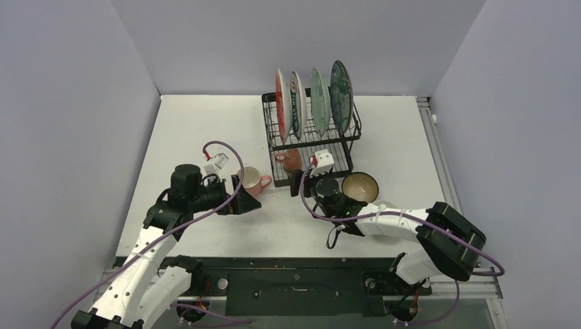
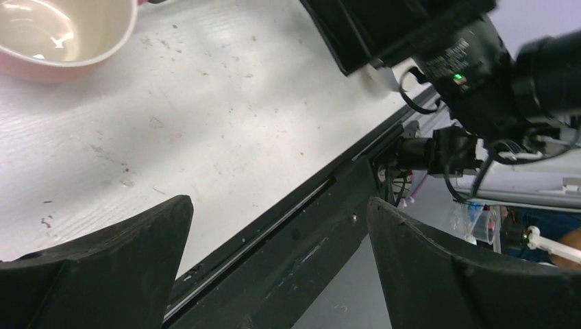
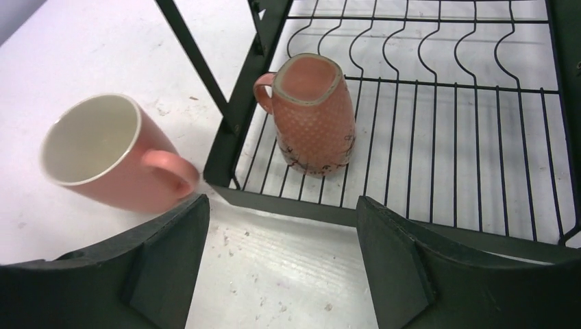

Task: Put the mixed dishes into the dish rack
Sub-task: Turn the cup upside down in the dish rack, then pick up the cup at the center of the board.

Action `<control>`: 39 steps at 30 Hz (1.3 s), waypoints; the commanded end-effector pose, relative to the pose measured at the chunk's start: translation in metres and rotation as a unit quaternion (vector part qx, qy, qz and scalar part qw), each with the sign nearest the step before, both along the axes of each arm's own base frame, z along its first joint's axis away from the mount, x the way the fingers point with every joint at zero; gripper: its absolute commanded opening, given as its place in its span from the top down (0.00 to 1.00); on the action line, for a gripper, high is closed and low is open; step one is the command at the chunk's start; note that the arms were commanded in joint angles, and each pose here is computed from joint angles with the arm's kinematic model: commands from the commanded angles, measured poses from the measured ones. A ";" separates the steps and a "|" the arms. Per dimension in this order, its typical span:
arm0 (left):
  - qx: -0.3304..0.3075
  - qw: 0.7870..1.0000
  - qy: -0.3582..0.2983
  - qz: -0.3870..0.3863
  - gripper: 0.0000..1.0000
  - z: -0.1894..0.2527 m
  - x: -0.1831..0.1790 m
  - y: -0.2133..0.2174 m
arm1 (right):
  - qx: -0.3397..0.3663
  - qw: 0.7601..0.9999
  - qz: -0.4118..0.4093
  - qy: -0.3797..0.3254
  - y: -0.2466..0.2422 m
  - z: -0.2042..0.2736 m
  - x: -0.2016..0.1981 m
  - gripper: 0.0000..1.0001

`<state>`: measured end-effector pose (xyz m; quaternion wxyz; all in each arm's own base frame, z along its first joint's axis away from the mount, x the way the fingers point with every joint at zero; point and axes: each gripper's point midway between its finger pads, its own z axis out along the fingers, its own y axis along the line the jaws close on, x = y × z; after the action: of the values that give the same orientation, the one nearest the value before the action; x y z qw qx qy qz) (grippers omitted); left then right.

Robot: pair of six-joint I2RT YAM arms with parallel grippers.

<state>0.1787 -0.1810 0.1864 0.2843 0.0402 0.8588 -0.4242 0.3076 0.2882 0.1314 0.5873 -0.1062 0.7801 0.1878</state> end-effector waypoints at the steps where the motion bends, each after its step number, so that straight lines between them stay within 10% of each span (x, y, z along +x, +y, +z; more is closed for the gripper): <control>1: 0.022 0.998 -0.032 0.046 0.04 0.007 0.019 0.012 | 0.044 0.998 0.029 -0.023 0.003 0.034 -0.016 0.25; 39: 0.217 0.945 0.073 0.234 0.04 -0.049 0.131 0.076 | 0.148 0.986 0.072 0.031 -0.083 0.071 -0.118 0.09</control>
<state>0.2932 -0.1084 0.1336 0.2889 -0.1277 0.9344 -0.1646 0.1980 0.2047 0.1941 0.5676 -0.0574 0.7506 0.3334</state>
